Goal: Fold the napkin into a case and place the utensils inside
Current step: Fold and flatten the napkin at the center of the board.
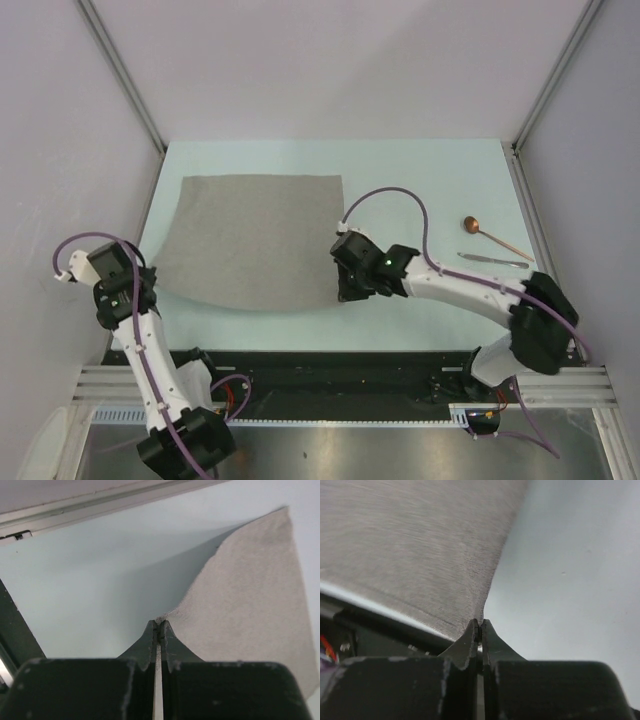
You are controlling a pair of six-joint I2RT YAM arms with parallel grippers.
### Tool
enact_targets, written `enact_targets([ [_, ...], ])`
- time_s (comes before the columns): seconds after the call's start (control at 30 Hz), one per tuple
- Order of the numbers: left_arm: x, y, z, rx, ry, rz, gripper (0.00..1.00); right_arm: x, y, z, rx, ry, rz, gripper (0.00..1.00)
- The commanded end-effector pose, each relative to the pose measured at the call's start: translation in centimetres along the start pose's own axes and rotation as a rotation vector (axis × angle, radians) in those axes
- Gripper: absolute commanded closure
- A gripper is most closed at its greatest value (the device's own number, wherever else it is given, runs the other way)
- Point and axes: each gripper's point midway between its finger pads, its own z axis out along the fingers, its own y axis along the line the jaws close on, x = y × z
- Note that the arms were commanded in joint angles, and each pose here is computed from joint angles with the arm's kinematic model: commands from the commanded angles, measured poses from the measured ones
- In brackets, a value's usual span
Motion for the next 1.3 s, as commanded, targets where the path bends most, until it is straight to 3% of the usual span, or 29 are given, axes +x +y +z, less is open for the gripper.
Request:
enact_targets([
  [0.0,-5.9,-2.9,-5.3,0.100,-0.162,-0.030,1.00,-3.7,5.4,-9.0,-0.229,-0.313,-0.229,1.00],
  [0.07,-9.1,-4.4,-8.5,0.131,-0.232,-0.048,1.00,-5.2,6.9,-14.4,-0.301,-0.467,-0.284,1.00],
  [0.23,-16.2,-8.6,-15.4,0.229,-0.369,-0.059,1.00,-7.5,8.9,-24.2,-0.438,-0.687,-0.346,1.00],
  [0.37,-20.4,-13.2,-24.5,0.549,-0.555,-0.104,1.00,-8.5,10.0,-30.5,-0.560,-0.795,-0.352,1.00],
  [0.47,-21.1,-14.8,-26.1,0.623,-0.546,-0.106,1.00,-9.7,9.8,-32.9,-0.556,-0.845,-0.318,1.00],
  [0.63,-21.0,-17.1,-21.7,0.629,-0.448,-0.115,1.00,-14.3,7.9,-37.4,-0.537,-0.991,-0.223,1.00],
  [0.7,-21.1,-17.7,-19.7,0.637,-0.447,-0.141,1.00,-16.5,7.2,-36.9,-0.540,-0.979,-0.197,1.00],
  [0.73,-21.2,-18.3,-18.1,0.635,-0.422,-0.153,1.00,-19.7,5.3,-35.7,-0.489,-0.979,-0.118,1.00],
  [0.8,-21.3,-19.4,-16.3,0.648,-0.396,-0.152,1.00,-21.1,6.4,-35.3,-0.580,-0.966,-0.141,1.00],
  [1.0,-19.5,-23.5,-7.2,0.698,-0.310,-0.142,1.00,-29.0,4.2,-25.2,-0.561,-0.852,-0.024,1.00],
  [1.17,-14.0,-28.1,0.9,0.717,-0.156,-0.065,1.00,-32.4,2.7,-13.6,-0.505,-0.723,0.021,1.00],
  [1.2,-11.9,-28.4,4.5,0.678,-0.094,-0.056,1.00,-33.2,2.1,-12.3,-0.483,-0.720,0.023,1.00],
  [1.27,-10.1,-30.0,6.5,0.693,-0.046,-0.043,1.00,-34.6,1.2,-10.3,-0.449,-0.714,0.029,1.00],
])
